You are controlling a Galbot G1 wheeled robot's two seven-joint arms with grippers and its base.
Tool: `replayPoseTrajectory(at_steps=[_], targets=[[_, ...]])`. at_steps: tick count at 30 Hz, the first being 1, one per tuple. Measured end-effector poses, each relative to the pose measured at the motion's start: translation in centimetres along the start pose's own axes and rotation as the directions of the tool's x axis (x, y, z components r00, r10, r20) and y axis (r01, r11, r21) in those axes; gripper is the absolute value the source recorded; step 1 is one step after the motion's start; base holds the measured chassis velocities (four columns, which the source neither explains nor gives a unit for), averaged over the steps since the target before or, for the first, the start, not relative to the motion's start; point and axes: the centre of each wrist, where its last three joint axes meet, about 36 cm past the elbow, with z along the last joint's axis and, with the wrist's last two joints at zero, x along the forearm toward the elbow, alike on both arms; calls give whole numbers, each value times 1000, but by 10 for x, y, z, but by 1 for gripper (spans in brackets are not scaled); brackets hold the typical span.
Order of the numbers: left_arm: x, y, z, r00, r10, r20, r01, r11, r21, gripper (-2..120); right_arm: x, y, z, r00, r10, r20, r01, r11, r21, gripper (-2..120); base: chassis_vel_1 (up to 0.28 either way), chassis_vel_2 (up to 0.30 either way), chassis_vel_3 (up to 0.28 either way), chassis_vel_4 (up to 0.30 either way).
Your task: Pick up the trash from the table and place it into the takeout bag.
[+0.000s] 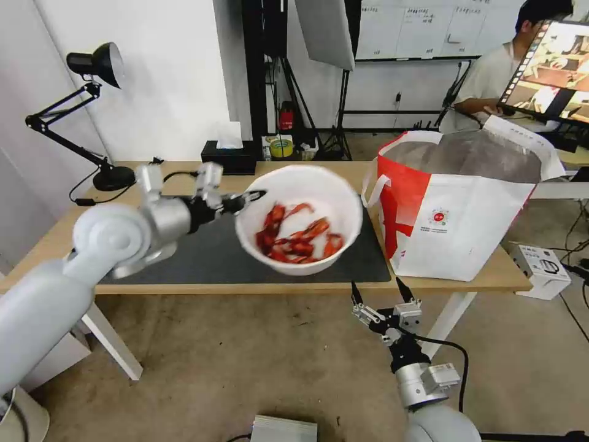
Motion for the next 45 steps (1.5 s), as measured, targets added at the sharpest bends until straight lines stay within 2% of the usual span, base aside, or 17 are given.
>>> replayPoseTrajectory(at_steps=[2, 8, 11, 12, 14, 16, 19, 20, 22, 23, 26, 33, 45], targets=[[-17, -10, -6, 1000, 24, -8, -24, 1000, -1, 0, 0, 0, 0, 1000, 0, 0, 0, 1000, 0, 100, 0, 0, 0, 0], [-50, -24, -11, 997, 70, -30, -70, 998, 1, 0, 0, 0, 0, 1000, 0, 0, 0, 1000, 0, 100, 0, 0, 0, 0], [-77, -36, -22, 994, 109, -30, -109, 994, -4, 0, 0, 0, 0, 1000, 0, 0, 0, 1000, 0, 100, 0, 0, 0, 0], [-77, -36, -22, 994, 109, -30, -109, 994, -4, 0, 0, 0, 0, 1000, 0, 0, 0, 1000, 0, 100, 0, 0, 0, 0], [-95, -50, -36, 989, 146, -27, -146, 989, -13, 0, 0, 0, 0, 1000, 0, 0, 0, 1000, 0, 100, 0, 0, 0, 0], [-103, -56, -42, 987, 160, -26, -160, 987, -16, 0, 0, 0, 0, 1000, 0, 0, 0, 1000, 0, 100, 0, 0, 0, 0], [-128, -80, -62, 978, 208, -20, -209, 978, -27, 0, 0, 0, 0, 1000, 0, 0, 0, 1000, 0, 100, 0, 0, 0, 0], [-128, -80, -62, 978, 208, -20, -209, 978, -27, 0, 0, 0, 0, 1000, 0, 0, 0, 1000, 0, 100, 0, 0, 0, 0], [-147, -96, -73, 971, 236, -25, -237, 971, -31, 0, 0, 0, 0, 1000, 0, 0, 0, 1000, 0, 100, 0, 0, 0, 0], [-147, -96, -73, 971, 236, -25, -237, 971, -31, 0, 0, 0, 0, 1000, 0, 0, 0, 1000, 0, 100, 0, 0, 0, 0], [-171, -114, -85, 966, 259, -29, -260, 965, -32, 0, 0, 0, 0, 1000, 0, 0, 0, 1000, 0, 100, 0, 0, 0, 0], [-212, -140, -92, 963, 268, -35, -269, 963, -19, 0, 0, 0, 0, 1000, 0, 0, 0, 1000, 0, 100, 0, 0, 0, 0], [-280, -172, -86, 982, 190, -15, -189, 981, 46, 0, 0, 0, 0, 1000, 0, 0, 0, 1000, 0, 100, 0, 0, 0, 0]])
